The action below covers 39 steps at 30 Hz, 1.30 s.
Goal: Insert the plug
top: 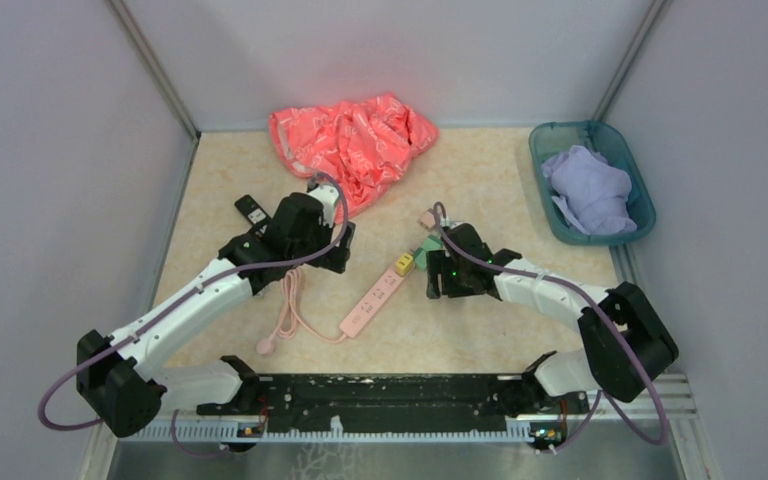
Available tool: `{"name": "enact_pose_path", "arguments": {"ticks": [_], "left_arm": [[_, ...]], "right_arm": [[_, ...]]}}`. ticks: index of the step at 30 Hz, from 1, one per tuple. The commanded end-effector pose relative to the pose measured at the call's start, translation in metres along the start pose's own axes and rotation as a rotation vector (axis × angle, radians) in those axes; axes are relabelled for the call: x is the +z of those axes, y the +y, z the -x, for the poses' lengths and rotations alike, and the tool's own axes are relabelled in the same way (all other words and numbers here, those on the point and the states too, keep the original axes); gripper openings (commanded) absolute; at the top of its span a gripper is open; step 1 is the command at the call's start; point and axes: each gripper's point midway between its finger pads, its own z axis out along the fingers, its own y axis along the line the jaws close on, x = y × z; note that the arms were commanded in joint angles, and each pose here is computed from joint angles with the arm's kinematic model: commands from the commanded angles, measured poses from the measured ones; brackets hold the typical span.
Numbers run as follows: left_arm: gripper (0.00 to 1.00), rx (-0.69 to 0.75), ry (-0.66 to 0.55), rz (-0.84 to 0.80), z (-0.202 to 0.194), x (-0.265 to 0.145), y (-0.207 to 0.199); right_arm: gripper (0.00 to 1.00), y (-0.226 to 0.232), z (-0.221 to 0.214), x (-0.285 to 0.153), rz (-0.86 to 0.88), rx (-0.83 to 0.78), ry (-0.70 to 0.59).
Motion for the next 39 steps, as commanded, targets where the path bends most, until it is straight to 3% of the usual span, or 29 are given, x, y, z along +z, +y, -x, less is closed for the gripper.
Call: {"name": "enact_pose_path", "arguments": {"ticks": [1,9,20,30,39], "left_arm": [[1.00,0.001,-0.001,-0.013,-0.001,0.002,-0.001],[1.00,-0.007,-0.005,-0.033,0.000,0.002,-0.003],[1.00,-0.024,-0.012,-0.048,0.002,0.001,-0.001],[1.00,-0.032,-0.010,-0.057,0.002,0.002,-0.001],[1.00,-0.045,-0.017,-0.078,0.004,0.002,-0.002]], "right_arm": [[0.68,0.033,0.024,-0.010,0.105,-0.032,-0.075],[0.70,0.006,0.044,-0.023,-0.035,-0.147,-0.174],[0.84,-0.009,0.060,-0.013,-0.115,-0.292,-0.222],[0.81,0.009,0.044,0.005,0.003,-0.380,-0.137],[0.70,0.012,0.036,0.014,0.027,-0.388,-0.083]]}}
